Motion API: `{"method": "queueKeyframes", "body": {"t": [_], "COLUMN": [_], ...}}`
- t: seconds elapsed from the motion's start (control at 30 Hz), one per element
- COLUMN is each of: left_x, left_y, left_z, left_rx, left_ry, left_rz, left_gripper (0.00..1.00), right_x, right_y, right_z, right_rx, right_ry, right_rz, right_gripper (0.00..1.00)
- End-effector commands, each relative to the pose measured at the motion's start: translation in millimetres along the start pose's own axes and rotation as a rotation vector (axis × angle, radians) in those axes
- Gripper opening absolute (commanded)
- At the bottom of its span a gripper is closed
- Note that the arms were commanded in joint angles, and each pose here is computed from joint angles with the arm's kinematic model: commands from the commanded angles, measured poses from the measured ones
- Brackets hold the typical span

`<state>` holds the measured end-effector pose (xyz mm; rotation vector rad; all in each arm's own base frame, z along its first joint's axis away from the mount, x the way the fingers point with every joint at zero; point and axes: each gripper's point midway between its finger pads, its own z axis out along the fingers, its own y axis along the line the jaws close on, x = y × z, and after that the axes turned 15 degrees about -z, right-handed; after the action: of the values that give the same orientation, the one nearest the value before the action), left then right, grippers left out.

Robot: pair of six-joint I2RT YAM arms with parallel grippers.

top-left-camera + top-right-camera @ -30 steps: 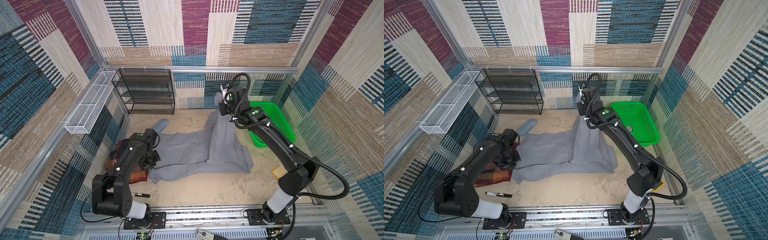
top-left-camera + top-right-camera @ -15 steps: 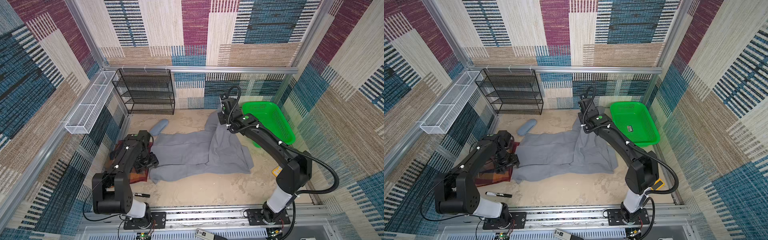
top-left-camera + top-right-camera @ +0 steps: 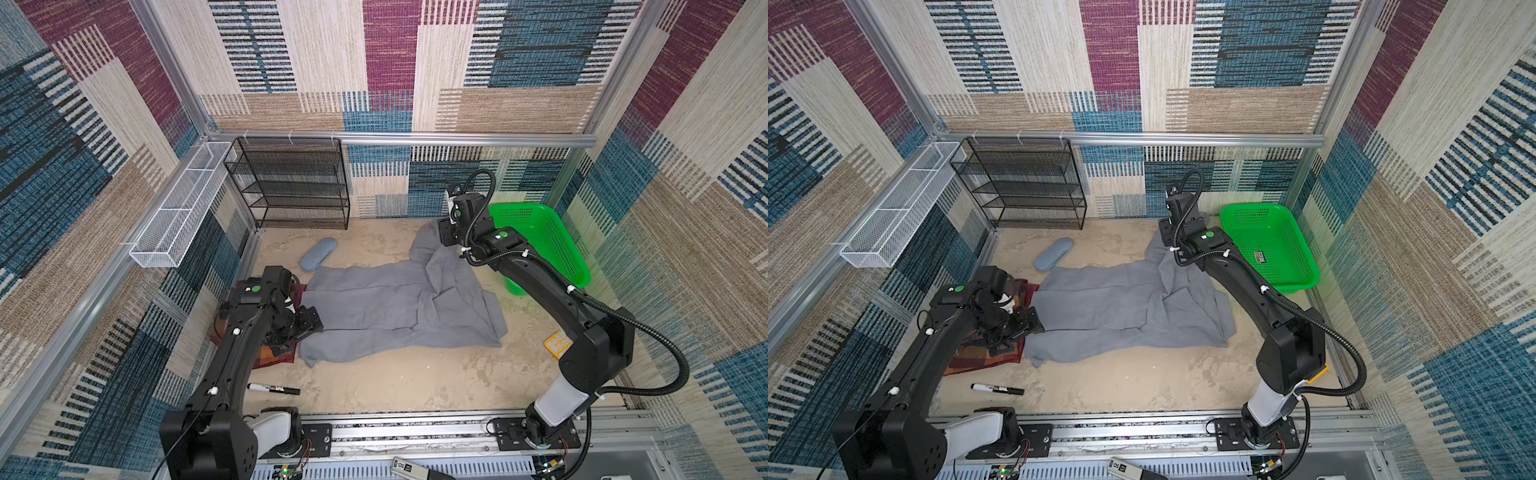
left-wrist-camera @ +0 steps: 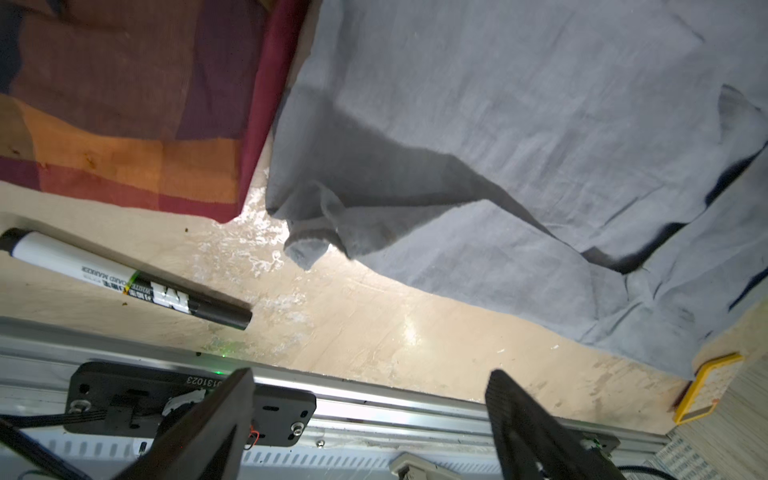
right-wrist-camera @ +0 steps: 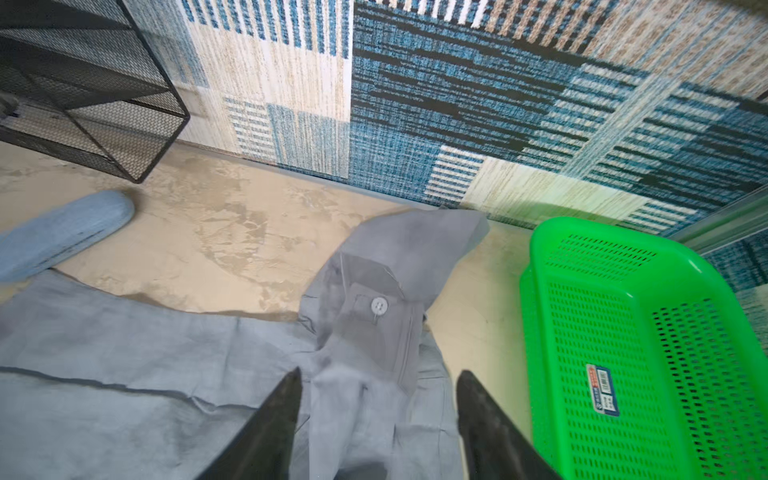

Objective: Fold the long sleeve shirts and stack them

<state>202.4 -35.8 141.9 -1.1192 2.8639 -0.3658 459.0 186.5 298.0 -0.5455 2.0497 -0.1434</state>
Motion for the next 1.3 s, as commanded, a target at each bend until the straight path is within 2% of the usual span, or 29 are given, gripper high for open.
{"method": "queueKeyframes", "body": {"t": [0.0,0.1,0.27,0.33,0.43,0.53,0.63,0.73,0.8,0.97,1.1,1.27], "left_x": [21,35,49,49,47,44,43,42,42,45,49,50], "left_y": [1,1,3,4,4,-1,-8,-10,-10,-14,-14,-10], "left_z": [-1,-1,10,18,25,31,35,36,38,45,55,66], "left_rx": [0.047,0.080,0.092,0.077,0.060,0.066,0.074,0.065,0.056,0.049,0.024,-0.016], "left_ry": [0.060,0.074,0.094,0.107,0.124,0.126,0.148,0.149,0.150,0.163,0.168,0.168], "left_rz": [-0.034,-0.036,-0.032,-0.029,-0.012,-0.008,-0.006,0.004,0.005,0.018,0.028,0.021], "left_gripper": [0.92,0.94,0.94,0.93,0.93,0.92,0.90,0.90,0.90,0.90,0.90,0.89], "right_x": [-8,6,94,132,188,232,263,297,311,326,337,317], "right_y": [10,19,88,100,109,112,114,108,101,68,42,19], "right_z": [-15,-33,-49,-48,-47,-40,-31,-23,-18,-7,-10,-26], "right_rx": [-0.065,-0.081,-0.294,-0.320,-0.309,-0.265,-0.257,-0.268,-0.265,-0.146,-0.105,-0.046], "right_ry": [-0.019,0.022,0.120,0.170,0.246,0.316,0.383,0.436,0.464,0.490,0.503,0.422], "right_rz": [0.049,0.101,0.219,0.288,0.365,0.383,0.400,0.476,0.508,0.512,0.587,0.609], "right_gripper": [0.74,0.76,0.75,0.72,0.70,0.69,0.69,0.68,0.68,0.68,0.68,0.67]}}
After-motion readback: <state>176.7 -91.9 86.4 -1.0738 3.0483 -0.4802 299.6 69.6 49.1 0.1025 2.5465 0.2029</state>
